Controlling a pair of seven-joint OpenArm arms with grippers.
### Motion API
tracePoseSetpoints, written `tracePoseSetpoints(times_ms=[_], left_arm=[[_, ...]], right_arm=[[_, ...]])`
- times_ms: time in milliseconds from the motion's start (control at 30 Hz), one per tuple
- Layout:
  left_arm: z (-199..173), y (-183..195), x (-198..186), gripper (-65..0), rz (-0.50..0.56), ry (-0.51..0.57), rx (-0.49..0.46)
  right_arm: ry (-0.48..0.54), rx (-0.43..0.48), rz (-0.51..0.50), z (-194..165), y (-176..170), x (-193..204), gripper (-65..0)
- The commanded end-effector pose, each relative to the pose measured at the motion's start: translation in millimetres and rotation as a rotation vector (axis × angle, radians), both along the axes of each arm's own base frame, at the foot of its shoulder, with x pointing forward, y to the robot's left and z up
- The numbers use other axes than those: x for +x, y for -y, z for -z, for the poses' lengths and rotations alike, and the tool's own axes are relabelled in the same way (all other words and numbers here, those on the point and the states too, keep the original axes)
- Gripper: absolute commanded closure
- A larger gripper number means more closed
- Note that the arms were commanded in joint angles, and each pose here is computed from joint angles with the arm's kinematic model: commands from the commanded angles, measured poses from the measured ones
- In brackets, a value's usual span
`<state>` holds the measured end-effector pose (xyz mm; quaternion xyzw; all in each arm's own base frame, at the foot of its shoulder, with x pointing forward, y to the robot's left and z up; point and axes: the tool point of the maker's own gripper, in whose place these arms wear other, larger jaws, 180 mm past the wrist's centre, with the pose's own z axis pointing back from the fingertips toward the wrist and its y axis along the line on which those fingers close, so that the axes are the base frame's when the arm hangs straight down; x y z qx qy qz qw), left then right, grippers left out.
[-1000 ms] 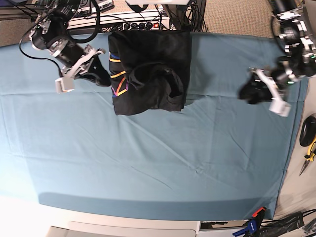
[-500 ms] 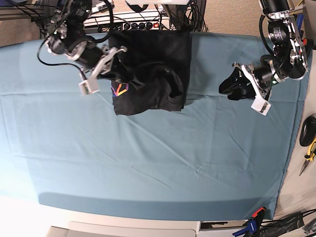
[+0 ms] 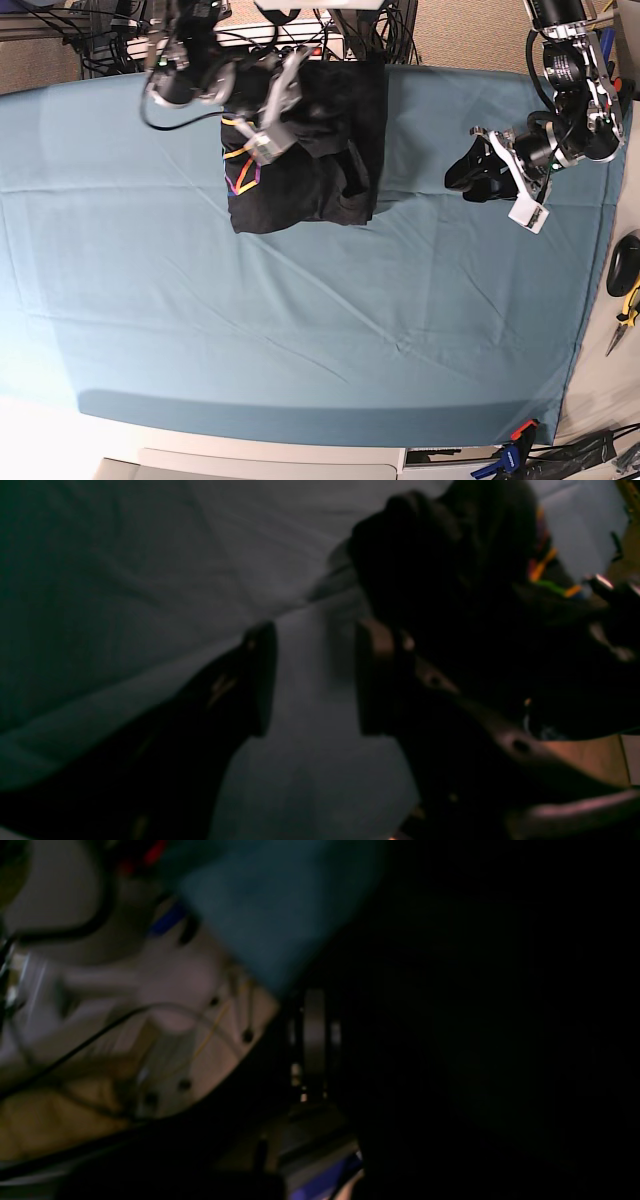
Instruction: Fold the T-shirt properly
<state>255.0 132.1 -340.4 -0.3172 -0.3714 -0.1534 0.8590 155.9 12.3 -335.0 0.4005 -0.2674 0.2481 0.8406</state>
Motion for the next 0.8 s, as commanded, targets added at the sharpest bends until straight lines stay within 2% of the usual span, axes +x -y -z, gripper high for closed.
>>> tracePoseSetpoints(times_ms=[0, 167, 333, 400, 467, 600, 633, 700, 767], left_arm=[[-14, 0, 8, -25.8, -0.002, 0.054, -0.015], [-14, -2, 8, -25.8, 0.0, 0.054, -0.009], [-13, -3, 8, -25.8, 0.0, 0.052, -0.004], [-13, -3, 8, -25.8, 0.0, 0.052, -0.004], [-13, -3, 7, -25.8, 0.0, 0.051, -0.003], [-13, -3, 7, -25.8, 0.0, 0.051, -0.001], [-13, -3, 7, -25.8, 0.0, 0.051, -0.001], [-13, -3, 7, -25.8, 0.0, 0.051, -0.002], [-13, -3, 8, -25.8, -0.001, 0.052, -0.002]], right_arm=[[0.038, 0.059, -0.03, -15, -12, 0, 0.0], [0.023, 0.125, -0.142, -24, -39, -20, 0.0], [0.032, 0.127, -0.134, -26, -38, -18, 0.0], [0.084, 0.133, -0.068, -35, -28, -3, 0.0], [0.181, 0.119, 0.028, -51, -9, 17, 0.0], [0.401, -0.055, 0.247, -79, 50, 56, 0.0], [0.425, -0.105, 0.315, -81, 67, 64, 0.0], [0.408, -0.184, 0.456, -76, 99, 76, 0.0], [0.372, -0.226, 0.515, -66, 114, 78, 0.0]])
